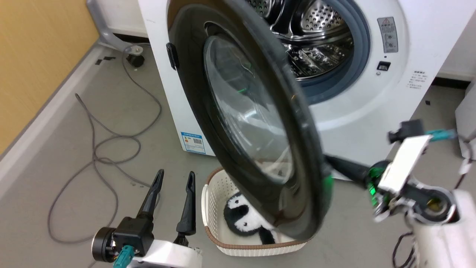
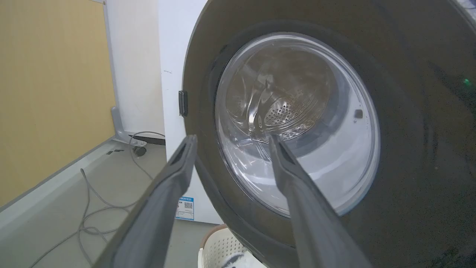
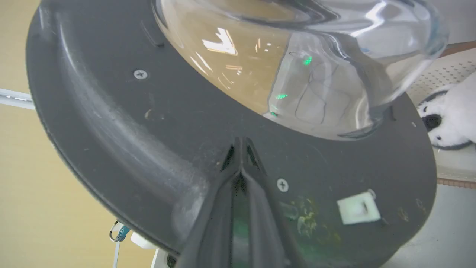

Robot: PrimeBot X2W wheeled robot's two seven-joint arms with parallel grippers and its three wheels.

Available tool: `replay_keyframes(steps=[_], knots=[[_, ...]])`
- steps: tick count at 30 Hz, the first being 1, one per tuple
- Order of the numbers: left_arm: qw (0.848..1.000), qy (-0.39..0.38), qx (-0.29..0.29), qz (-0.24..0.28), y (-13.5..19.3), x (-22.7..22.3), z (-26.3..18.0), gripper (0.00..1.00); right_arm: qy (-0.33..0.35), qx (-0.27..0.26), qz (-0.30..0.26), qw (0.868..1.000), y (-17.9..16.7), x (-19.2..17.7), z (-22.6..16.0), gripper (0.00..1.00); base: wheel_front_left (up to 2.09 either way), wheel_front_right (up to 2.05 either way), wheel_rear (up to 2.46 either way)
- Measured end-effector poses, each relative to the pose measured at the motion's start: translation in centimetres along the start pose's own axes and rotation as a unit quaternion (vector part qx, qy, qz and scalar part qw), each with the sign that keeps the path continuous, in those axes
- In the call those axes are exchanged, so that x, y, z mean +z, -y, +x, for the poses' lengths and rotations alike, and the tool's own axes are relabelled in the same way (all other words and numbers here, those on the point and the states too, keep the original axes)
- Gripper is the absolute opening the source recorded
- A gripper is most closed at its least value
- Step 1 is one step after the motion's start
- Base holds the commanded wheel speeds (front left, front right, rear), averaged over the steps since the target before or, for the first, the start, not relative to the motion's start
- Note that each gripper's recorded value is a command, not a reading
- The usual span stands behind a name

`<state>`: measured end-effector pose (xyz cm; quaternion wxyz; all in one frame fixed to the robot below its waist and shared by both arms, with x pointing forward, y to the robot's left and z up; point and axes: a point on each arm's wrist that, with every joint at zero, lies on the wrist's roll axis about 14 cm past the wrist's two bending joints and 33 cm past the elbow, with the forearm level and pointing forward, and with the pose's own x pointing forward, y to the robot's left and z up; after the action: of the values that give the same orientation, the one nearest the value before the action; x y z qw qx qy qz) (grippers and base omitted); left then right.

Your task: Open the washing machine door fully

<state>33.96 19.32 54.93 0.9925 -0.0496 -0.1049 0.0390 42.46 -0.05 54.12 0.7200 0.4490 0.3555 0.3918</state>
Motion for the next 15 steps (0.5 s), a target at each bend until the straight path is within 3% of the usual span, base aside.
replay_keyframes(steps=[5,15], knots=[[1.0,-0.01,0.012,-0.004,-0.7,-0.5,-1.1,1.0,-0.039,0.044,0.006,0.998,-2.0,-4.5,1.7,0.0,0.0,0.0,0.0],[0.999,-0.036,0.022,-0.005,-1.3,-2.0,-2.1,1.0,-0.08,0.073,0.001,0.994,-3.8,-8.4,3.8,0.0,0.0,0.0,0.0]])
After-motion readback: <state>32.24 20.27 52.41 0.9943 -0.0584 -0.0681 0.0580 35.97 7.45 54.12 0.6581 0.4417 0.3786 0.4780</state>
